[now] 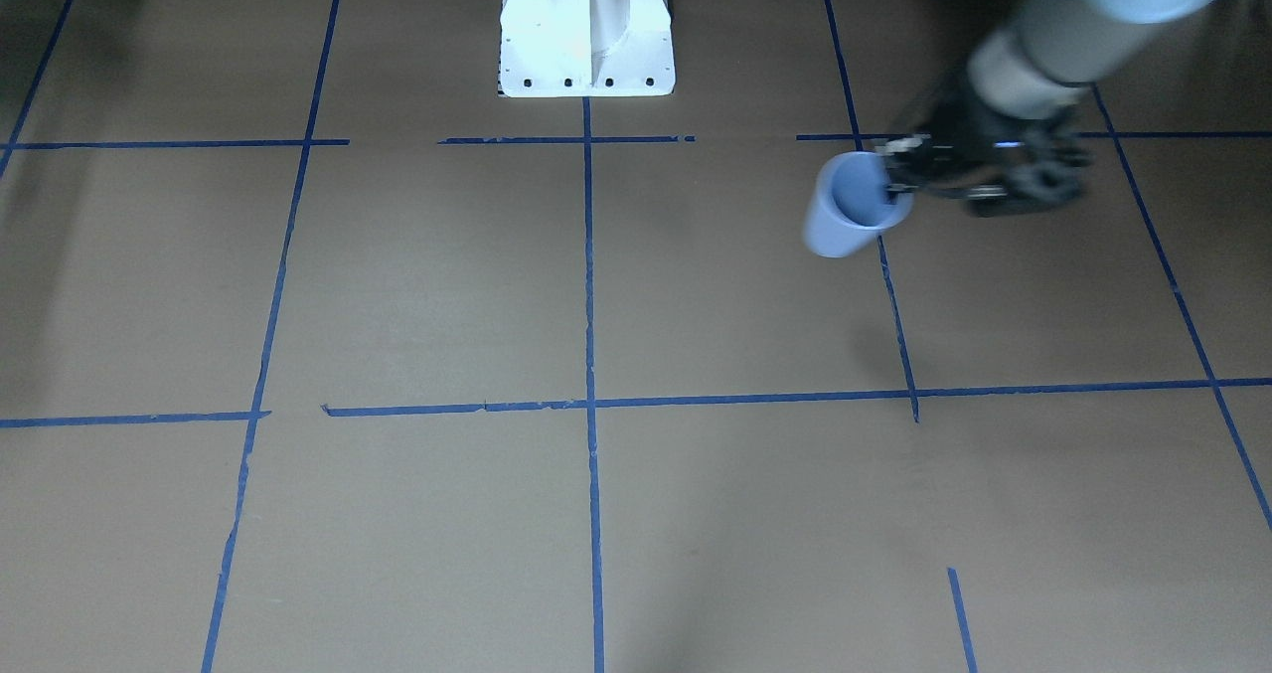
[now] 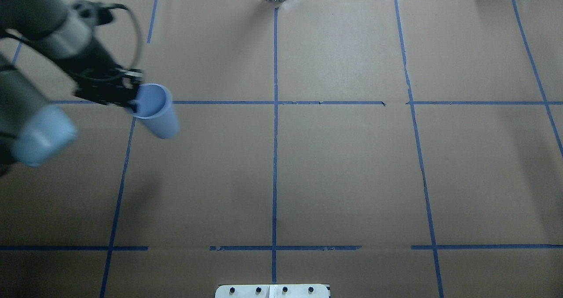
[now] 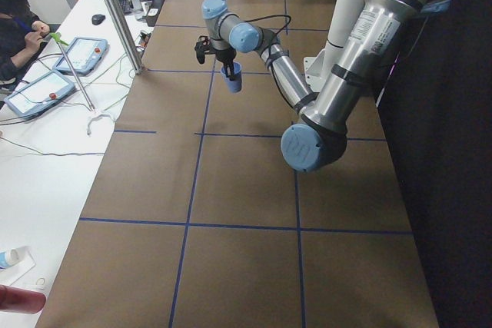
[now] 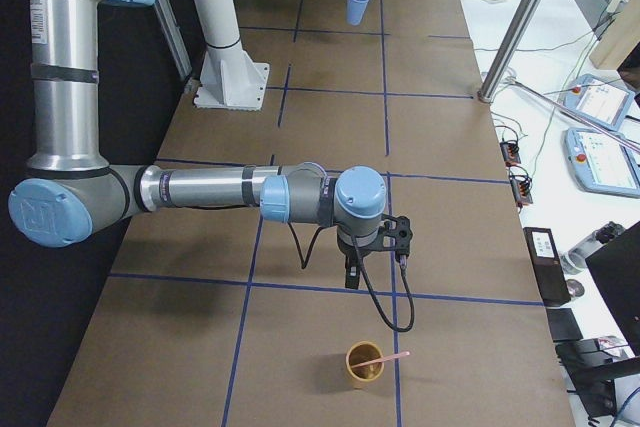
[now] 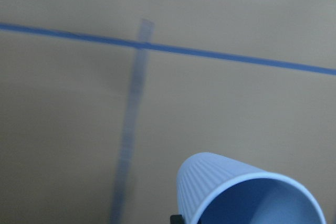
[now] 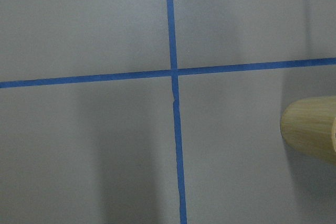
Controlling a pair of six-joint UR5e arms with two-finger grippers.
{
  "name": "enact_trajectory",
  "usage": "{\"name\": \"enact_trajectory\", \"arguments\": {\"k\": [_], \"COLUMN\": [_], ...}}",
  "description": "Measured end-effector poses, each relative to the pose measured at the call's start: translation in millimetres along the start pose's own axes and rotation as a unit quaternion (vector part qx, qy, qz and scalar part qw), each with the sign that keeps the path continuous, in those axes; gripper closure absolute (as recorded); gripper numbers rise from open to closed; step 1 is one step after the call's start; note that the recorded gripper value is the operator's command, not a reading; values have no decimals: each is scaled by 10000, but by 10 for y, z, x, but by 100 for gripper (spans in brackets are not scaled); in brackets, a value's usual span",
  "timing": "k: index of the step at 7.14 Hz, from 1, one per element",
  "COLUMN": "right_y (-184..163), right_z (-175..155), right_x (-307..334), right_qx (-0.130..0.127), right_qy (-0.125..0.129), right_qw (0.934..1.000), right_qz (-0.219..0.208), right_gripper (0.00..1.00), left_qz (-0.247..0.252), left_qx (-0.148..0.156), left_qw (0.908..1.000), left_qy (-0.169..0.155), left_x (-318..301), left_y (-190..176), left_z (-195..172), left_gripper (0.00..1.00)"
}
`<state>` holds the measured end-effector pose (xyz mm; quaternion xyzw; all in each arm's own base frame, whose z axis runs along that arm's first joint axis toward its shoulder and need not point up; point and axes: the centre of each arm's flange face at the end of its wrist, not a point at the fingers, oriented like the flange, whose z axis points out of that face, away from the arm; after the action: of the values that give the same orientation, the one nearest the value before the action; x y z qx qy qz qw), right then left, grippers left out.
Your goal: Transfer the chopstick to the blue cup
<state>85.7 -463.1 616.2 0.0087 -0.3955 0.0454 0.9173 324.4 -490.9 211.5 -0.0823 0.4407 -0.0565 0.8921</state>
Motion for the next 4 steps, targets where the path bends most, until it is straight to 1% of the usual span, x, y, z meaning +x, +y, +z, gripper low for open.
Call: {"name": "enact_trajectory", "arguments": {"k": [1,2,3,4], "right_y": [-36,-87,-116,-112], "right_z": [-29,-65,-81,-77], "right_x": [-39,-88,-124,-138], "right_qx": [26,56,64,57], "right_qy": [-23,-61,-152,-255], "right_qw": [10000,10000,9998,9996], "right_qz": [-23,-56,-72,-71], "right_gripper": [0,0,0,0], "left_qz": [-103,-123,-110,-65], "left_qx": [96,203,312,403], "left_qw": [9998,9994,9988,9985], "left_qy": [104,258,353,353], "left_x": [610,977,1251,1479], "left_y": [140,195,196,222], "left_z": [276,552,810,1045], "left_gripper": [100,100,100,99]}}
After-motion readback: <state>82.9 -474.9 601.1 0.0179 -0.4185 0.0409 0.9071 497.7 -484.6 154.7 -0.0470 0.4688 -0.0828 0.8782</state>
